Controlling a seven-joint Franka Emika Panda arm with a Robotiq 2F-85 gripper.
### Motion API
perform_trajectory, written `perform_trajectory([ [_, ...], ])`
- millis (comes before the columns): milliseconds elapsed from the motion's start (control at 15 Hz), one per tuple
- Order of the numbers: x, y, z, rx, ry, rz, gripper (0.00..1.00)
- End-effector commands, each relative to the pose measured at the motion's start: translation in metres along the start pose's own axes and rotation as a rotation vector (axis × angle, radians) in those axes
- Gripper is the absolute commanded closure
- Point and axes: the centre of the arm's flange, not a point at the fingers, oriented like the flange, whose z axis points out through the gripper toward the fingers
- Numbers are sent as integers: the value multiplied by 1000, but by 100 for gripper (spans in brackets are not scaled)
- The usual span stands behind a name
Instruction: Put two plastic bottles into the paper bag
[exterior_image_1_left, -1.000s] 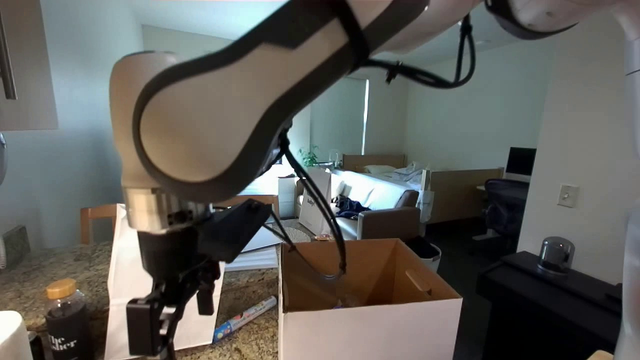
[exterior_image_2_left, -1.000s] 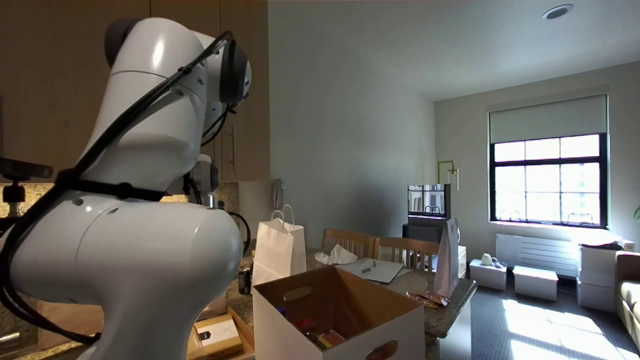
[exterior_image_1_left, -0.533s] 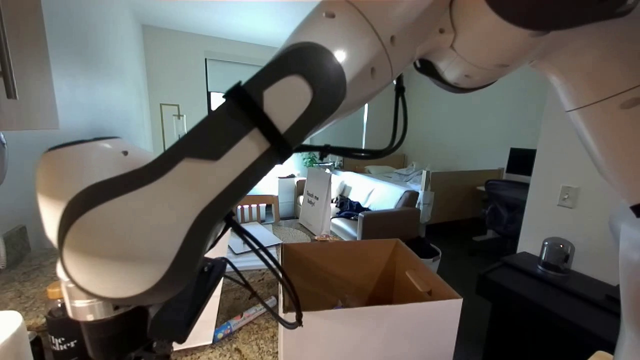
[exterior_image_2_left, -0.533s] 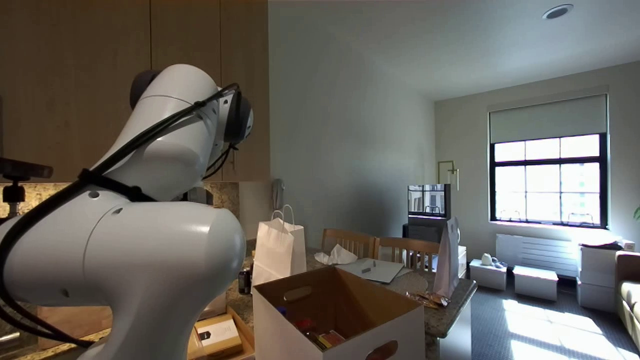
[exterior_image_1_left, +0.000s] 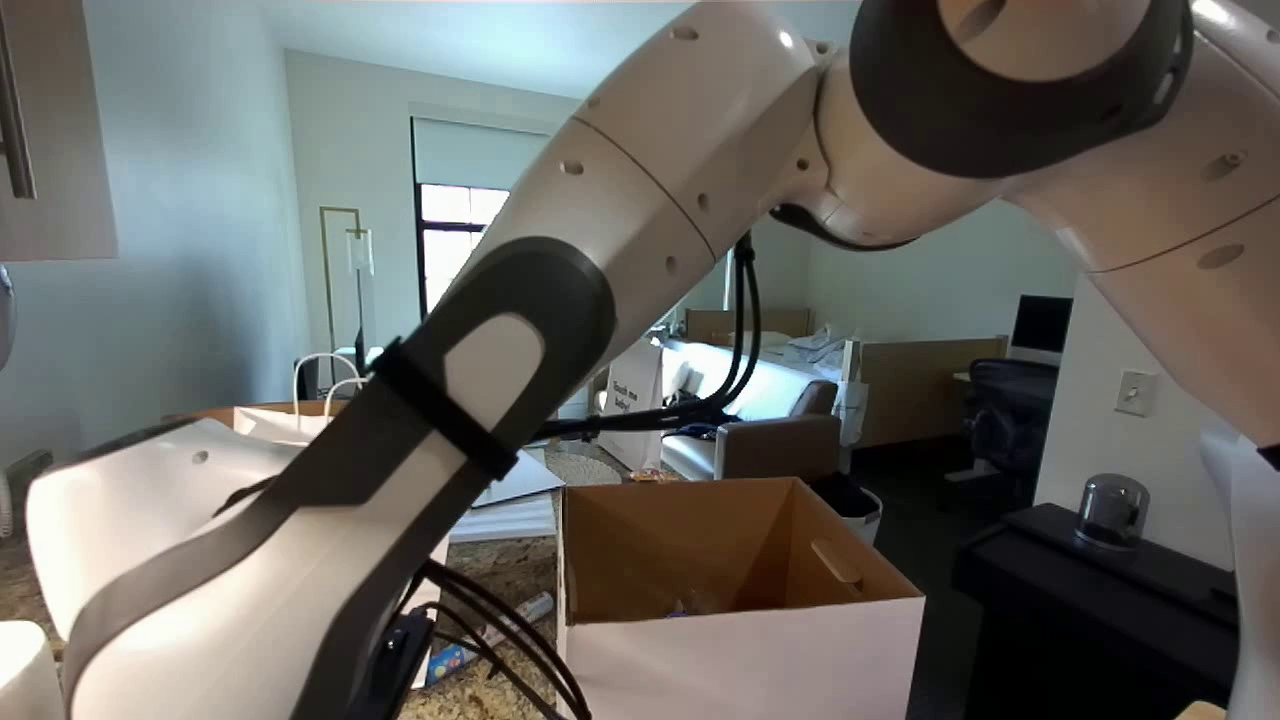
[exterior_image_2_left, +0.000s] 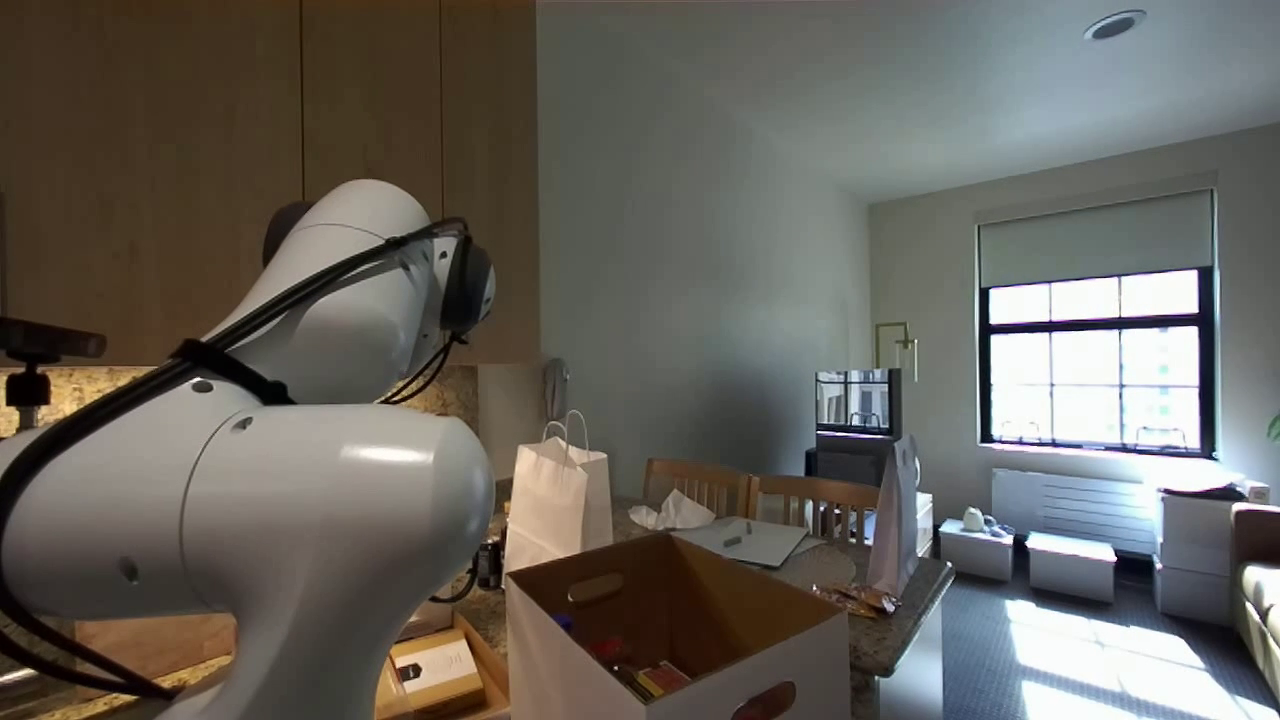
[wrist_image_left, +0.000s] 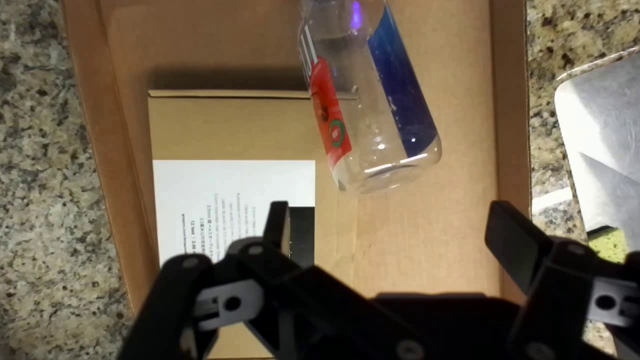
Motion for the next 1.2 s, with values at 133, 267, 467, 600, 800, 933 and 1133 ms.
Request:
perform_trajectory([
  [133,-13,-19,28,6,23,-41,0],
  [267,-21,-26,40,4,21,-50,0],
  [467,-36,-33,61,-15,17,-44,0],
  [600,-43,-33,73,-34,15,-52,0],
  [800,-50,-30,85,-63,16,-55,0],
  [933,-50,-28,91,-84,28,-34,8],
  [1133,-46,-23,94,-76,56,-11,40],
])
